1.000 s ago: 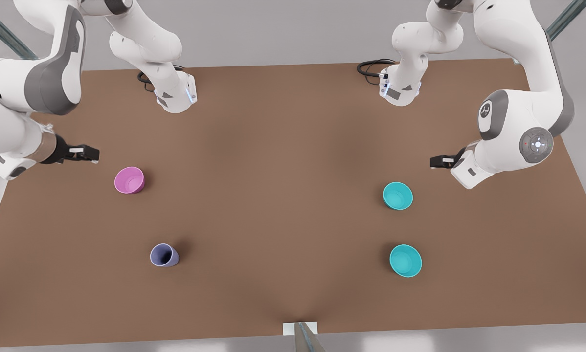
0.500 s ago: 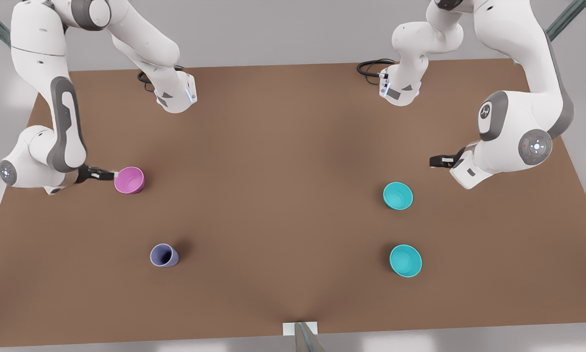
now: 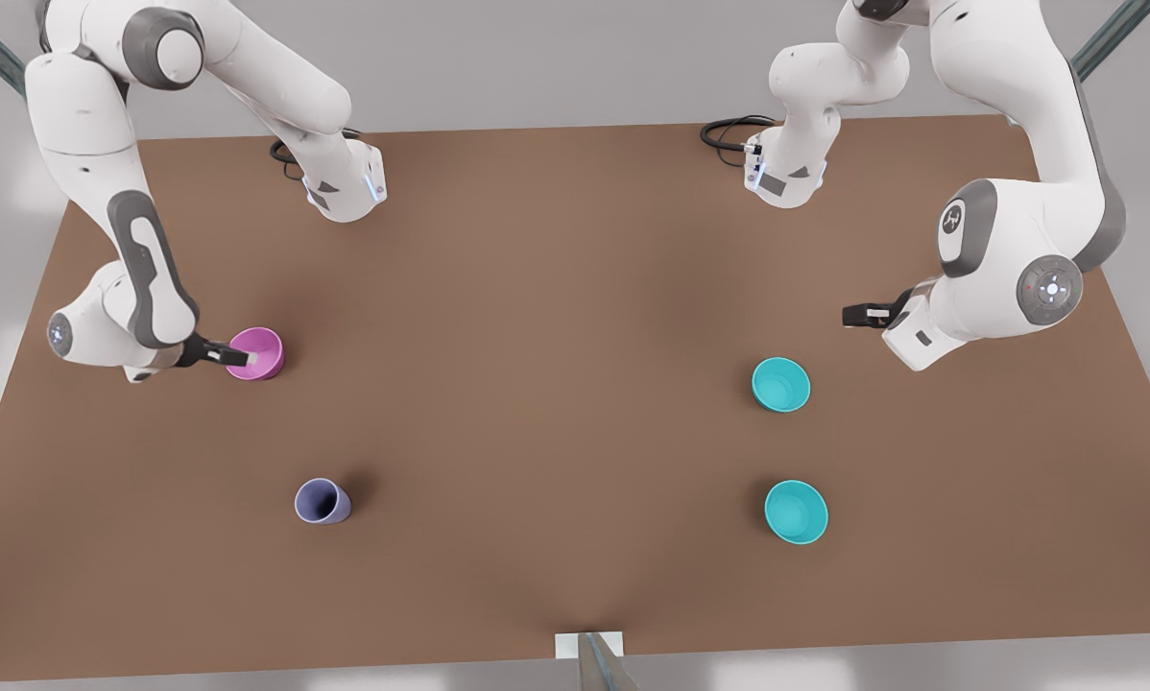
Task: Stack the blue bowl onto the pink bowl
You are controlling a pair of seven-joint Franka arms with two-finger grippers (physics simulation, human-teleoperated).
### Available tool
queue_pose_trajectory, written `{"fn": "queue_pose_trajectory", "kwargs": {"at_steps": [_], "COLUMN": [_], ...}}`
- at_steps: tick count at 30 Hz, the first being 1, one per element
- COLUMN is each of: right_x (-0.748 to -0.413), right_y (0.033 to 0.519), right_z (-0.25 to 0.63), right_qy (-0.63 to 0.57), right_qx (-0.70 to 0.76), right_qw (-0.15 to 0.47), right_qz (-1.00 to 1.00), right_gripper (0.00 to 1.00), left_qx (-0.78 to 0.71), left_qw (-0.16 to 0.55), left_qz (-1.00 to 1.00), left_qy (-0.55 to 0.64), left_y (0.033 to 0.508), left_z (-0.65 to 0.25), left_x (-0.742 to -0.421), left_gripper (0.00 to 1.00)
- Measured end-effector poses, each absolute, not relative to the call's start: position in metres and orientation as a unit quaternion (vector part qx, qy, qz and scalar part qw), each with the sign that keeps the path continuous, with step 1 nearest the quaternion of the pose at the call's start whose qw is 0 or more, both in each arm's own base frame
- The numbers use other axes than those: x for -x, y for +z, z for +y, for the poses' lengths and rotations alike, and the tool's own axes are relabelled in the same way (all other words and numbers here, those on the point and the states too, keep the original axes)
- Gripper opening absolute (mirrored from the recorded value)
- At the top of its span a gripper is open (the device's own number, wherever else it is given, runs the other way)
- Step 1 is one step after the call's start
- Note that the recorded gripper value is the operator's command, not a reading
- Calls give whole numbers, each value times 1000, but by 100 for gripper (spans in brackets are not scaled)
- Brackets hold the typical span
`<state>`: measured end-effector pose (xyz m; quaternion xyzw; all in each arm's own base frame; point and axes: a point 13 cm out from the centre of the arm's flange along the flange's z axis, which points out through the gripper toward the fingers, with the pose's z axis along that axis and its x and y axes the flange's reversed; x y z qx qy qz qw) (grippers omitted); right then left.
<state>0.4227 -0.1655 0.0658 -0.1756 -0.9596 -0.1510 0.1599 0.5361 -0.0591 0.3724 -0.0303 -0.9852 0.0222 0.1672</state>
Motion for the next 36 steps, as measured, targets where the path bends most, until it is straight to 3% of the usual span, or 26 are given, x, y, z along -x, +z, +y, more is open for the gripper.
{"fn": "queue_pose_trajectory", "kwargs": {"at_steps": [1, 2, 3, 4, 6, 15, 19, 22, 27, 29, 36], "right_x": [-424, -425, -426, -427, -429, -483, -517, -521, -511, -523, -575], "right_y": [65, 64, 64, 64, 65, 119, 159, 177, 157, 141, 107], "right_z": [-165, -165, -164, -163, -161, -123, -7, 125, 351, 417, 485], "right_qy": [-152, -153, -154, -156, -163, -168, -201, -213, -235, -238, -230], "right_qx": [174, 173, 171, 168, 164, 93, 21, -58, -121, -108, 10], "right_qw": [158, 156, 155, 153, 149, 115, 101, 101, 88, 67, 5], "right_qz": [-960, -960, -961, -961, -962, -975, -974, -970, -960, -963, -973], "right_gripper": [74, 58, 51, 30, 23, 21, 21, 21, 21, 21, 21], "left_qx": [30, 30, 30, 30, 31, 31, 31, 31, 31, 31, 31], "left_qw": [168, 169, 169, 170, 172, 176, 177, 177, 176, 177, 179], "left_qz": [-985, -985, -985, -985, -984, -984, -984, -984, -984, -984, -983], "left_qy": [22, 22, 22, 22, 22, 22, 22, 22, 22, 22, 22], "left_y": [372, 371, 370, 371, 370, 370, 369, 370, 370, 370, 368], "left_z": [-59, -59, -59, -59, -60, -59, -59, -60, -60, -60, -60], "left_x": [-536, -536, -536, -536, -535, -533, -533, -533, -533, -532, -532], "left_gripper": [100, 100, 100, 100, 100, 100, 100, 100, 100, 100, 100]}}
